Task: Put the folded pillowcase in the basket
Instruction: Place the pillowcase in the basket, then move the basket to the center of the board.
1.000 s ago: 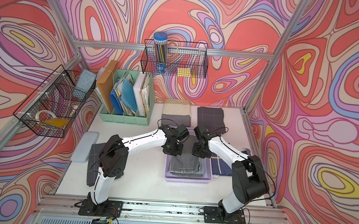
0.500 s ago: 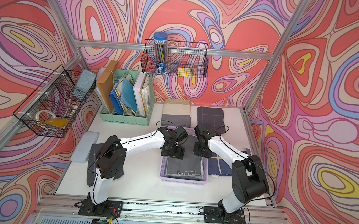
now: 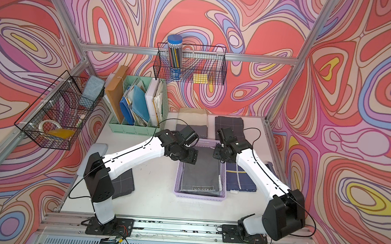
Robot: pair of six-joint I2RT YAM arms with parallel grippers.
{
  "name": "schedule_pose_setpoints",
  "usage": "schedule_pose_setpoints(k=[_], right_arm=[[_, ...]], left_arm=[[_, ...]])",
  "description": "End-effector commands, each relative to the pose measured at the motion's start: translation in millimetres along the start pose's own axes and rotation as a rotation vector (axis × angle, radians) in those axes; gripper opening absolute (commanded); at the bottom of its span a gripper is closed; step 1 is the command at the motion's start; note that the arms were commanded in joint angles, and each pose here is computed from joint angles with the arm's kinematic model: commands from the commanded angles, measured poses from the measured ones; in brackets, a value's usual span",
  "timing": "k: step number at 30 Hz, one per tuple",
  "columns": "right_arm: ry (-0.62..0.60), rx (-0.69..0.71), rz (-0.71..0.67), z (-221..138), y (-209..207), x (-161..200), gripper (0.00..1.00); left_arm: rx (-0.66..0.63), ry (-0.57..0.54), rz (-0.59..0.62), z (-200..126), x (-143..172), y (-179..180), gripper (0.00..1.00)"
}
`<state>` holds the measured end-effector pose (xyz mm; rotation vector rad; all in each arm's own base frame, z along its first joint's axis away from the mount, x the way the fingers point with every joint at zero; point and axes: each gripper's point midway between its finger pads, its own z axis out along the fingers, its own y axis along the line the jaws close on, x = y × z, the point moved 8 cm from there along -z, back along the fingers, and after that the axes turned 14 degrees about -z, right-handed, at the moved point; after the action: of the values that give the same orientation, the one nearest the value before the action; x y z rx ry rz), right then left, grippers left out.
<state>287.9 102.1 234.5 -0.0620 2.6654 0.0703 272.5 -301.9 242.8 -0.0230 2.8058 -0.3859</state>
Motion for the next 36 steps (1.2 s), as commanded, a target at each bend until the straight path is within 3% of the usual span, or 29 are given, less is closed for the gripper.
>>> schedule_pose_setpoints(k=[1,7,10,14,17,22,28,36], right_arm=[[0.026,0.041,-0.019,-1.0,-5.7,5.1,0.44],[0.022,0.073,-0.041,-5.5,-9.3,3.7,0.48],[0.021,0.084,-0.048,-7.3,-10.3,3.6,0.48],[0.023,0.095,-0.057,-8.8,-11.4,3.3,0.47],[0.029,0.097,-0.064,-7.4,-11.2,2.8,0.48],[0.026,0.111,-0.068,-5.5,-11.9,1.3,0.48],[0.021,0.098,-0.048,3.2,-11.9,0.6,0.48],[0.023,0.083,-0.035,14.4,-12.1,-3.5,0.48]], left_arm=[[-0.197,0.027,0.067,18.9,0.8,30.2,0.77],[-0.201,0.072,0.063,50.1,-2.1,37.7,0.78],[-0.201,0.106,0.019,67.8,-7.3,44.7,0.74],[-0.154,0.136,-0.004,84.8,-9.9,45.5,0.54],[-0.137,0.129,-0.005,88.1,-14.2,47.7,0.29],[-0.146,0.128,0.016,79.3,-13.8,56.1,0.09],[-0.212,0.169,0.023,73.0,-12.2,78.9,0.09],[-0.313,0.152,-0.034,52.5,-13.8,127.0,0.0]])
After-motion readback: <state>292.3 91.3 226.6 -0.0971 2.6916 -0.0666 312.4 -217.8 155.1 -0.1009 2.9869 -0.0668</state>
